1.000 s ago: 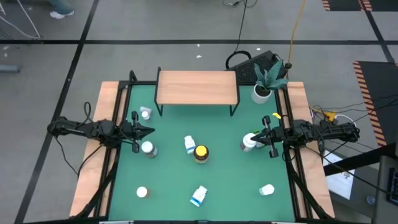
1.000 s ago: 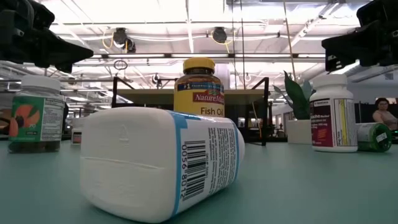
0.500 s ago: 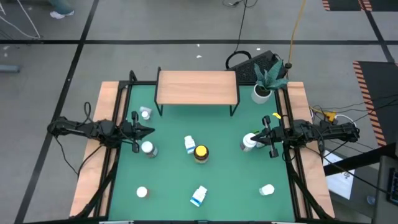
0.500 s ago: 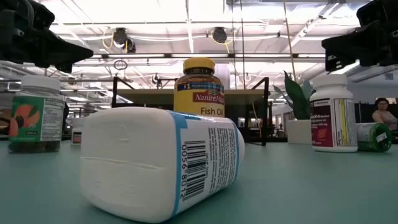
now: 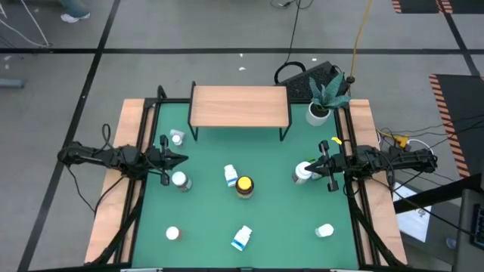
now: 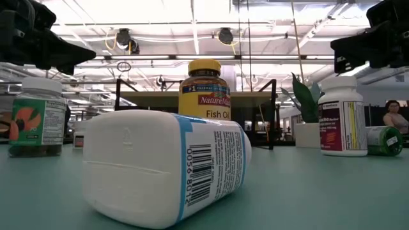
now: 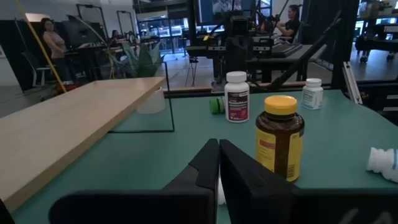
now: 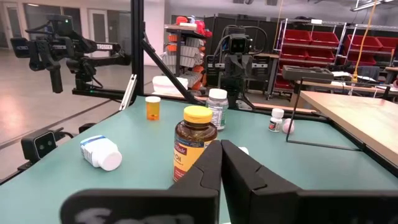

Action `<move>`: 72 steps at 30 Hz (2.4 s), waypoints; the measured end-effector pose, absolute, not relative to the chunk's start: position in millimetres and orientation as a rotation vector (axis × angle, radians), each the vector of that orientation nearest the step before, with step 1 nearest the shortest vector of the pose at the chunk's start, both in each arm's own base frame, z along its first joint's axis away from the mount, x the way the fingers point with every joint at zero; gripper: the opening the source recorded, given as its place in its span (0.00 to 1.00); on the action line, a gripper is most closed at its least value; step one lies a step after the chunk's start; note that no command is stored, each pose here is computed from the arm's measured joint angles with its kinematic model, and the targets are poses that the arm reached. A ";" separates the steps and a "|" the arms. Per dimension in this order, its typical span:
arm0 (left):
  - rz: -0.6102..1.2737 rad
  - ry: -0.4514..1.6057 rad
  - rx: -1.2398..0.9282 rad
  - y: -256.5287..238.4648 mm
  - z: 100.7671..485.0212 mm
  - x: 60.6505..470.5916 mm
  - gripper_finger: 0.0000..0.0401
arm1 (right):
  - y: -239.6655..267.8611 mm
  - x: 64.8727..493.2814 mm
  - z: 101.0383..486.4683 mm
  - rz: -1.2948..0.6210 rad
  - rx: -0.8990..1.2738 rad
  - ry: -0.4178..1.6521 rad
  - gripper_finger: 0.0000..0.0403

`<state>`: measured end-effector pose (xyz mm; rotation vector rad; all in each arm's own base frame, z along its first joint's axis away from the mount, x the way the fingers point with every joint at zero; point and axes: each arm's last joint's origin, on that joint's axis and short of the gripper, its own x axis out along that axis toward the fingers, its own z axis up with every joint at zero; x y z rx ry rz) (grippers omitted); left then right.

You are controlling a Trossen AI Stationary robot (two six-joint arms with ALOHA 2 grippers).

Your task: Pick and place medicine bottles onto shelf by color

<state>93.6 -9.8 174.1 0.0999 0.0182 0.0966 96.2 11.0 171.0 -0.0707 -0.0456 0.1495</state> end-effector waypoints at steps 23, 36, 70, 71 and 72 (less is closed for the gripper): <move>0.099 -0.018 0.060 -9.7 177.0 93.8 0.04 | 6.1 90.5 201.2 0.055 0.325 -0.356 0.00; 0.172 -0.061 0.025 -7.6 181.4 93.3 0.04 | -5.1 89.3 205.8 -0.423 -0.031 -0.368 0.00; 0.884 0.764 -0.335 40.4 188.4 125.5 0.58 | 0.4 139.7 185.3 -0.382 -0.045 -0.161 0.62; 0.895 0.769 -0.348 42.6 187.4 125.8 0.58 | 0.4 140.1 184.4 -0.381 -0.049 -0.152 0.62; 0.906 0.774 -0.361 44.7 186.7 125.7 0.59 | 0.5 140.5 183.9 -0.382 -0.055 -0.146 0.63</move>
